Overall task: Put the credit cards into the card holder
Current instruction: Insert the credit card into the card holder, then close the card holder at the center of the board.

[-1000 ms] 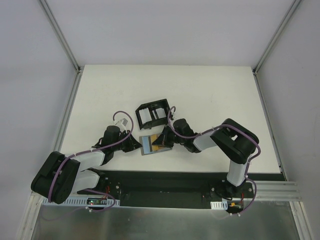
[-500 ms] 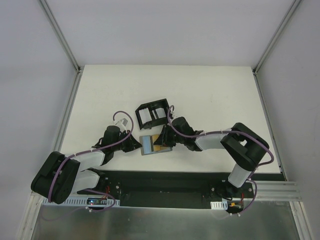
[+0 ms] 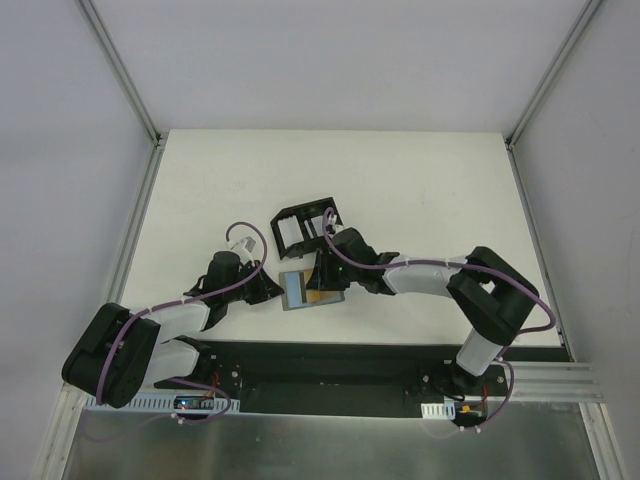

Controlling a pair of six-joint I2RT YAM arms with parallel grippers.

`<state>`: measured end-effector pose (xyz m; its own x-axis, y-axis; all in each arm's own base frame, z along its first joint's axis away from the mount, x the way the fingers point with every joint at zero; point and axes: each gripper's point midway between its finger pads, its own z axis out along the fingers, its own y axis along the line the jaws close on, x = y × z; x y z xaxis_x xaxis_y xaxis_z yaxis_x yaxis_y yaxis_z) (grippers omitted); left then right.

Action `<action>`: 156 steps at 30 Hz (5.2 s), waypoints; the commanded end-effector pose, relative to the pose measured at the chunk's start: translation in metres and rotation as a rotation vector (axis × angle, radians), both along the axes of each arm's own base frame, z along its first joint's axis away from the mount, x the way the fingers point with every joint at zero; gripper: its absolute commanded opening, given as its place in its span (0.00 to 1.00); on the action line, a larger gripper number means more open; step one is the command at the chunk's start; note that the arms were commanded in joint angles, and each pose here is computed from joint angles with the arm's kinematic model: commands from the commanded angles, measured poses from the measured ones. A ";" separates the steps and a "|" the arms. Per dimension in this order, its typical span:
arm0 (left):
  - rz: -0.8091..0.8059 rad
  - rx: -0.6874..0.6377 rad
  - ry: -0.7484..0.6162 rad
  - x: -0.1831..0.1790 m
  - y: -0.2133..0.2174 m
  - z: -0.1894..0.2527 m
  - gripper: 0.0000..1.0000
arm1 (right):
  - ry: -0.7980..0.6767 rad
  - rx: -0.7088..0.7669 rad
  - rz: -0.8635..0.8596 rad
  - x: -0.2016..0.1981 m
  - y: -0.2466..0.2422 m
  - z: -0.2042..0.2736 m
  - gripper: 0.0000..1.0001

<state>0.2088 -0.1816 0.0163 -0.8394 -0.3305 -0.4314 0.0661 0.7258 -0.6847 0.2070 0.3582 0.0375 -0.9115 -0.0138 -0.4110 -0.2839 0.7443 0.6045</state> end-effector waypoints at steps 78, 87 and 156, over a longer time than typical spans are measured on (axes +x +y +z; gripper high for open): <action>-0.045 0.024 -0.001 -0.011 0.001 0.015 0.00 | -0.063 -0.033 0.191 -0.012 0.060 0.035 0.38; -0.049 0.029 0.012 -0.013 0.001 0.016 0.00 | -0.317 -0.195 -0.023 0.014 -0.021 0.083 0.47; -0.336 -0.003 0.133 -0.021 -0.087 0.065 0.11 | -0.157 -0.042 -0.213 -0.001 -0.046 0.038 0.01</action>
